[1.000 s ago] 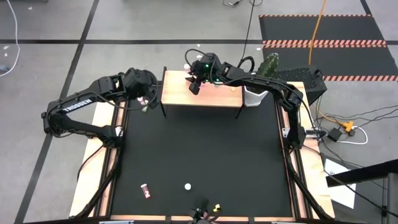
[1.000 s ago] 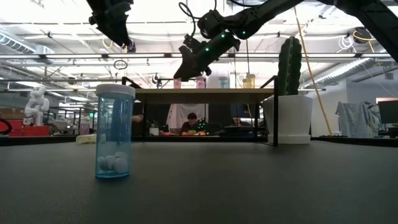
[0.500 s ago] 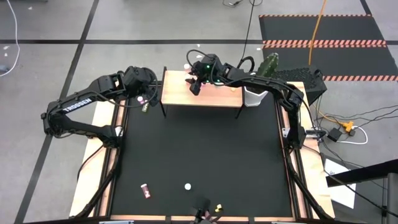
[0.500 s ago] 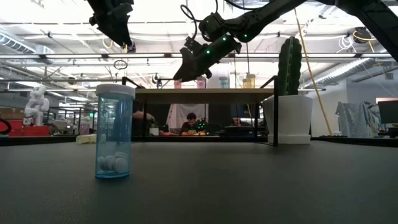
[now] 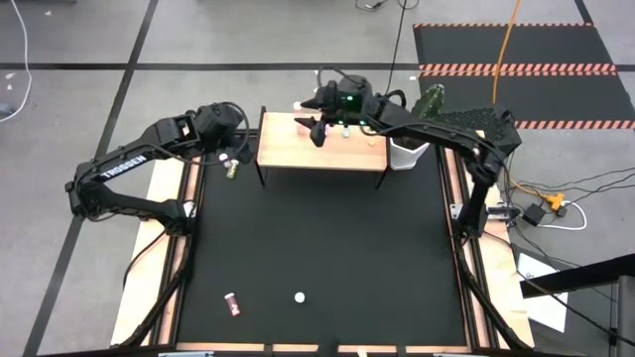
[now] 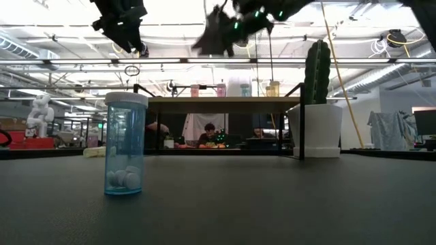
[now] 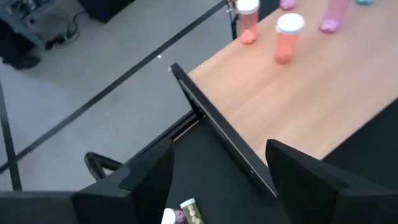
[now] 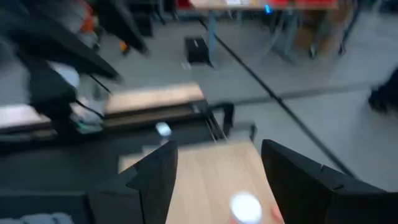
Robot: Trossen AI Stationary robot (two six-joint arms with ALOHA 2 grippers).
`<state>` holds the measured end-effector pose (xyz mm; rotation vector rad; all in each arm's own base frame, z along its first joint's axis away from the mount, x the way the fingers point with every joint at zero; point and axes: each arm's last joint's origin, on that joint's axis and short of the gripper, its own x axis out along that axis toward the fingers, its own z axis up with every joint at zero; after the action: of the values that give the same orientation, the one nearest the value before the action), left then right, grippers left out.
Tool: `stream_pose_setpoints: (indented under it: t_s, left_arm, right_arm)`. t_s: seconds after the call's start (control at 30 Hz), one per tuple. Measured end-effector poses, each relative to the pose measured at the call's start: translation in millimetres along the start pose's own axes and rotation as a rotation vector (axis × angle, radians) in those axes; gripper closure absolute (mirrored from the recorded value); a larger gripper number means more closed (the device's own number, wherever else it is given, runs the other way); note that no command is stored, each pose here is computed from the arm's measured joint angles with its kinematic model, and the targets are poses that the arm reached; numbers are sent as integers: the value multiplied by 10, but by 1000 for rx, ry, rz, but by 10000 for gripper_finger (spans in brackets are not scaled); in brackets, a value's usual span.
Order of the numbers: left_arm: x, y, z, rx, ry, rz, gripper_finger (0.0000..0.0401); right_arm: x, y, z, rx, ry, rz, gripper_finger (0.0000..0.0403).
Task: Pick and place medicine bottles onto shelf by color
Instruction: Adjust the yellow pill bottles on the shelf
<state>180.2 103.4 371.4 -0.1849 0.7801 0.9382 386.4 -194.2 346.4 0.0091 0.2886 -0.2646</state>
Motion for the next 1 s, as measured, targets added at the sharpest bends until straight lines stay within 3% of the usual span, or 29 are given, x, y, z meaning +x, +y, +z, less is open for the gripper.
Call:
stream_pose_setpoints:
  t_s: [0.23,0.4,0.5,0.63,0.83,1.0]
  left_arm:
    - [65,70,-140,-184,115,57,146]
    - [287,-18,-513,-262,190,10,146]
    - [406,-112,-759,-328,218,-75,146]
    - [447,-260,-898,-407,214,-190,146]
    - [396,-397,-766,-428,72,-298,146]
    - [391,-403,-669,-456,-14,-334,146]
  right_arm:
    - [-618,322,447,-64,-69,63,174]
    - [-1133,342,608,-62,-43,12,175]
    - [-1342,286,448,-75,108,-66,180]
    - [-1549,187,156,-42,242,-120,188]
    - [-1639,-282,-80,44,280,-280,193]
    - [-1455,-624,-239,112,434,-210,193]
